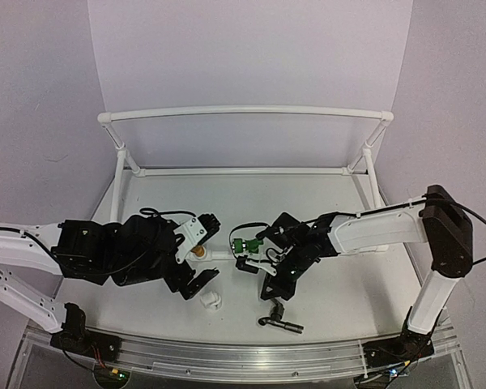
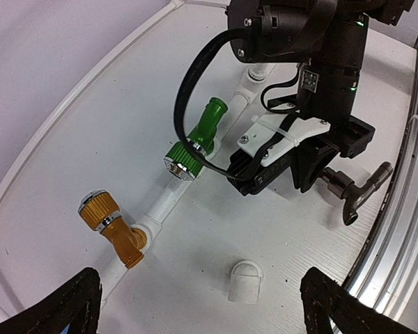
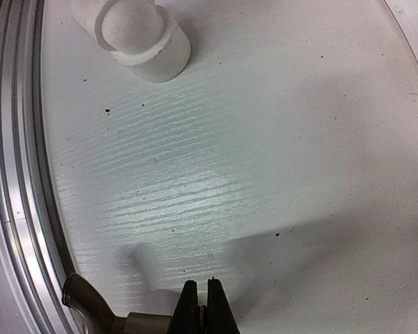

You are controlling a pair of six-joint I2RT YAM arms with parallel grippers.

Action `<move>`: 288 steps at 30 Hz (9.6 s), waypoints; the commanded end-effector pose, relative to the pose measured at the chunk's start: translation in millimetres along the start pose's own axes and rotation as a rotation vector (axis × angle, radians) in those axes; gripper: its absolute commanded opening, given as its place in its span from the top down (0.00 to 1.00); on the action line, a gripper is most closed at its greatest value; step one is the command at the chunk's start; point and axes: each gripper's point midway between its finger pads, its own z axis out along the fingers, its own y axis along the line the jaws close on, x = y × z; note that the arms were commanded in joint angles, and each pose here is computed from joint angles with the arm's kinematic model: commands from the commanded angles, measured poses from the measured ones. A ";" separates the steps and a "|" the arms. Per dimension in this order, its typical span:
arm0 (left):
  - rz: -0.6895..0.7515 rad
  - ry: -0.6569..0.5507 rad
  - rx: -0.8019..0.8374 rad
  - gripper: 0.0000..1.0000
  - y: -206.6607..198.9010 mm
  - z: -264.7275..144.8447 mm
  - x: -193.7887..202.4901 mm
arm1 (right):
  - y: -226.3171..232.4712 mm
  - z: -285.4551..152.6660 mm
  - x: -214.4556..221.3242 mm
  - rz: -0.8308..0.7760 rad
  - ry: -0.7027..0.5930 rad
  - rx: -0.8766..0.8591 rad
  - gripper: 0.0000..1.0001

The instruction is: Install the water faucets

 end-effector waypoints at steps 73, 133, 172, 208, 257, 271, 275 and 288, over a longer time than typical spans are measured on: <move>-0.449 -0.437 -0.026 0.91 44.6 12.5 -173.5 | -37.3 -340.6 -199.9 0.439 -0.982 0.216 1.00; -0.136 -0.067 0.743 1.00 -57.0 -38.3 -128.6 | 103.9 -234.5 -122.6 -0.285 -0.536 -0.426 0.56; -0.258 -0.435 0.638 0.13 1.8 -75.0 -157.2 | 76.8 -321.0 -174.3 -0.209 -0.788 -0.308 1.00; -0.279 -0.492 0.748 0.67 3.3 -63.7 -190.4 | 91.9 -323.3 -171.6 -0.148 -0.823 -0.464 1.00; -0.173 -0.342 0.848 1.00 -16.9 -55.7 -170.7 | 96.9 -261.3 -146.5 -0.091 -0.654 -0.533 0.78; -0.165 -0.371 0.828 1.00 -14.5 -55.0 -171.9 | 96.5 -262.8 -151.2 -0.082 -0.653 -0.547 0.84; -0.164 -0.364 0.829 1.00 -15.3 -53.0 -170.8 | 94.8 -262.1 -152.3 -0.057 -0.646 -0.549 0.74; -0.159 -0.370 0.818 1.00 -14.2 -52.1 -169.7 | 91.9 -258.2 -153.6 -0.046 -0.640 -0.546 0.96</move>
